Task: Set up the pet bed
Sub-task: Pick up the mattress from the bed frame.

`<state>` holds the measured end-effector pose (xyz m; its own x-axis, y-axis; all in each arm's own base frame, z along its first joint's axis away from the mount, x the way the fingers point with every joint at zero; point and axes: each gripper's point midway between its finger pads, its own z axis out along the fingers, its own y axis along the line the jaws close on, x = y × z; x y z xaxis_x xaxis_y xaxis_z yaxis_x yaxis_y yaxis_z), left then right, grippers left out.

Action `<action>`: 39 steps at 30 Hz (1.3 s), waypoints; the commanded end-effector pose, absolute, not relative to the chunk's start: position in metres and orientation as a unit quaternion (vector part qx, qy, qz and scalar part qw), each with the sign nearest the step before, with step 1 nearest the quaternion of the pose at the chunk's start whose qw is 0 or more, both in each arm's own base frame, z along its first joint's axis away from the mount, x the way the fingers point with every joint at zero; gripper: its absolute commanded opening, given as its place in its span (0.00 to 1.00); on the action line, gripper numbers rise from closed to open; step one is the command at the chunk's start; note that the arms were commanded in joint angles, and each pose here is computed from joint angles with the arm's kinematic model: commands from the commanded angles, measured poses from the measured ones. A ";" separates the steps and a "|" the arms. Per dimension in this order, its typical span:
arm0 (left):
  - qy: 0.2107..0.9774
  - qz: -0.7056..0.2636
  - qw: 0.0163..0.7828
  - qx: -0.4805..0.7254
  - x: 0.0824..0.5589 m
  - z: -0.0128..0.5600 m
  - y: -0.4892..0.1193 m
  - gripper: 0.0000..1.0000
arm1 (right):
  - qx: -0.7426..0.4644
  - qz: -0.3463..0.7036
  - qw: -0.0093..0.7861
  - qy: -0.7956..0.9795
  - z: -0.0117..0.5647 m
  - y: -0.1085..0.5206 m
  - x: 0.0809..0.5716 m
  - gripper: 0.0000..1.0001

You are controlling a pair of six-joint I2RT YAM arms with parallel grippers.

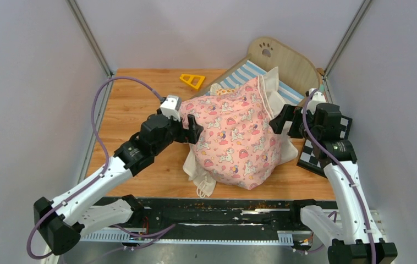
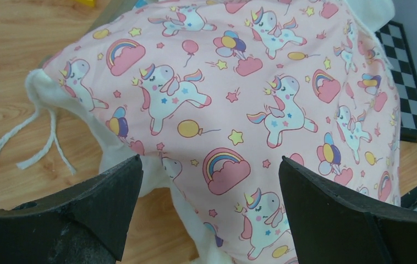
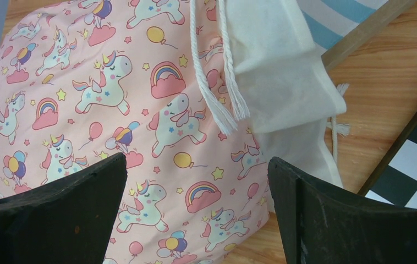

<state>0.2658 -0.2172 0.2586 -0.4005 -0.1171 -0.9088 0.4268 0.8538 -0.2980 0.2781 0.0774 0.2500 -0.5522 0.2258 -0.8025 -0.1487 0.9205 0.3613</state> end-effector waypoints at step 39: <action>0.720 -0.093 0.688 -0.008 0.287 0.430 -0.145 0.00 | 0.032 0.206 0.490 0.847 0.241 0.079 0.281 0.99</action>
